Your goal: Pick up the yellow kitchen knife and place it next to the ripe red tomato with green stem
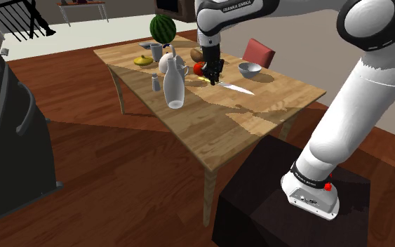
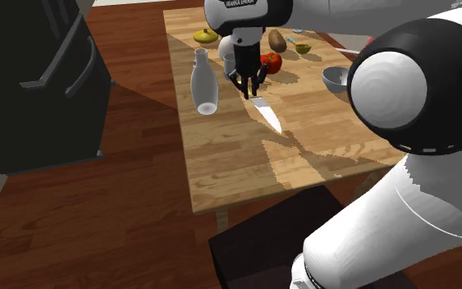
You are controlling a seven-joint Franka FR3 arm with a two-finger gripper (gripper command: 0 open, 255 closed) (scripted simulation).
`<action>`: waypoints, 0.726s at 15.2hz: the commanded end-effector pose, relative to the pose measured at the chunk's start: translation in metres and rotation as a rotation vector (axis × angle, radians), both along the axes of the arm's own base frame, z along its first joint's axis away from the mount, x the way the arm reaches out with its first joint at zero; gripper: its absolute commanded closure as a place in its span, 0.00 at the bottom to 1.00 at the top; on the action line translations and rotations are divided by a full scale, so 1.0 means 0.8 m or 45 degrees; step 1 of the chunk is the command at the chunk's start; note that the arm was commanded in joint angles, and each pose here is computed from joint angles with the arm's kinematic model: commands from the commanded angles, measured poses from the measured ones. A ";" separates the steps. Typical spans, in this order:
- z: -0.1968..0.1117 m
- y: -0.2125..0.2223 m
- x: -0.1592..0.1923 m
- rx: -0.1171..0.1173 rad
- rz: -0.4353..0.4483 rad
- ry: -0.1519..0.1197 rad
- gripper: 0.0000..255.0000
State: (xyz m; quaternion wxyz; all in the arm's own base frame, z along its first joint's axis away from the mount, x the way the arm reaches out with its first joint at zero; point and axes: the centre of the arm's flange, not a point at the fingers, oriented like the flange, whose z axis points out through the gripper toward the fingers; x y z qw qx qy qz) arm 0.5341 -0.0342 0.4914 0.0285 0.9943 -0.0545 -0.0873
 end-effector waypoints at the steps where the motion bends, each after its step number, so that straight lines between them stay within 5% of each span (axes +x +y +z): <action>1: 0.001 -0.028 0.024 -0.001 0.001 0.001 1.00; 11: 0.002 -0.147 0.138 -0.001 0.001 0.001 1.00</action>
